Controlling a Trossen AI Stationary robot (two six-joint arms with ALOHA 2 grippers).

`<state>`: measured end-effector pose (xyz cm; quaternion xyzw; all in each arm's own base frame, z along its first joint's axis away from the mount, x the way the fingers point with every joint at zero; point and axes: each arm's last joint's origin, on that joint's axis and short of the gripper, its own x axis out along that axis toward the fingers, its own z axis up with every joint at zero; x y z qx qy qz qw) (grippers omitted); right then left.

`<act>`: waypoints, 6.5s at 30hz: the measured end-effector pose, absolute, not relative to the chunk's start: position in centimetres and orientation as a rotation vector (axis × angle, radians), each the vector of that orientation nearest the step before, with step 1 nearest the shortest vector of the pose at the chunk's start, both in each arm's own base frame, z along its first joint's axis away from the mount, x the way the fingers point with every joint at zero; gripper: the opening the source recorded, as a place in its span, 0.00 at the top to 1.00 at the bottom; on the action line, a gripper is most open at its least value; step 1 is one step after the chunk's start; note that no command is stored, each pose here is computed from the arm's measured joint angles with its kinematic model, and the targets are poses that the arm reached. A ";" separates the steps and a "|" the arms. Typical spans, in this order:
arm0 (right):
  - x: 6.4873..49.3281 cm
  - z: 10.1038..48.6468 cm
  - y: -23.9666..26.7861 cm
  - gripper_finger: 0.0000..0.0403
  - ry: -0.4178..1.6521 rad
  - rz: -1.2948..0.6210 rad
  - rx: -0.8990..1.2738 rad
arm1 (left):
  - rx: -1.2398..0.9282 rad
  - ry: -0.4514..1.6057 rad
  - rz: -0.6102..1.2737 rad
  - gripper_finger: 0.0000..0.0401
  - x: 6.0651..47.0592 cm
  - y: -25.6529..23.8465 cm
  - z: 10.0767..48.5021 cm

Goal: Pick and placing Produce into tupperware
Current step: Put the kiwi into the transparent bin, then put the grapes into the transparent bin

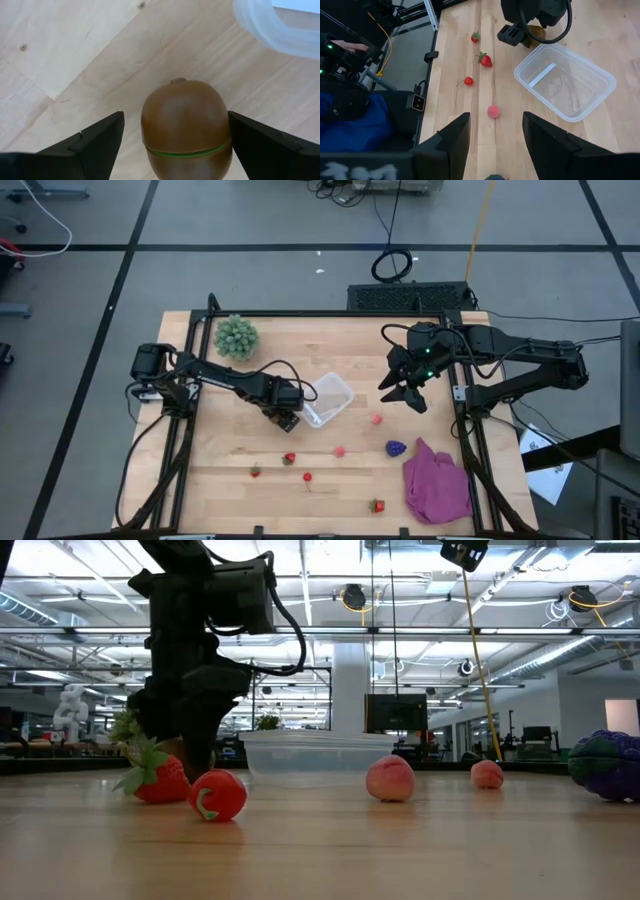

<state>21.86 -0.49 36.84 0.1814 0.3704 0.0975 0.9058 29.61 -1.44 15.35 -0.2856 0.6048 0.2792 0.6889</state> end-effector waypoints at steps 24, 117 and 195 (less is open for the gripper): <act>21.9 36.9 -0.5 0.57 0.760 0.202 0.374 | -0.658 1.329 0.609 0.40 29.9 -1.6 15.4; 23.2 38.9 -1.8 0.57 0.488 0.210 0.225 | -0.386 1.344 0.326 0.37 38.9 1.8 18.1; 22.0 31.5 6.1 0.57 1.331 -0.026 0.330 | -0.080 1.226 0.624 0.19 26.1 -5.1 35.9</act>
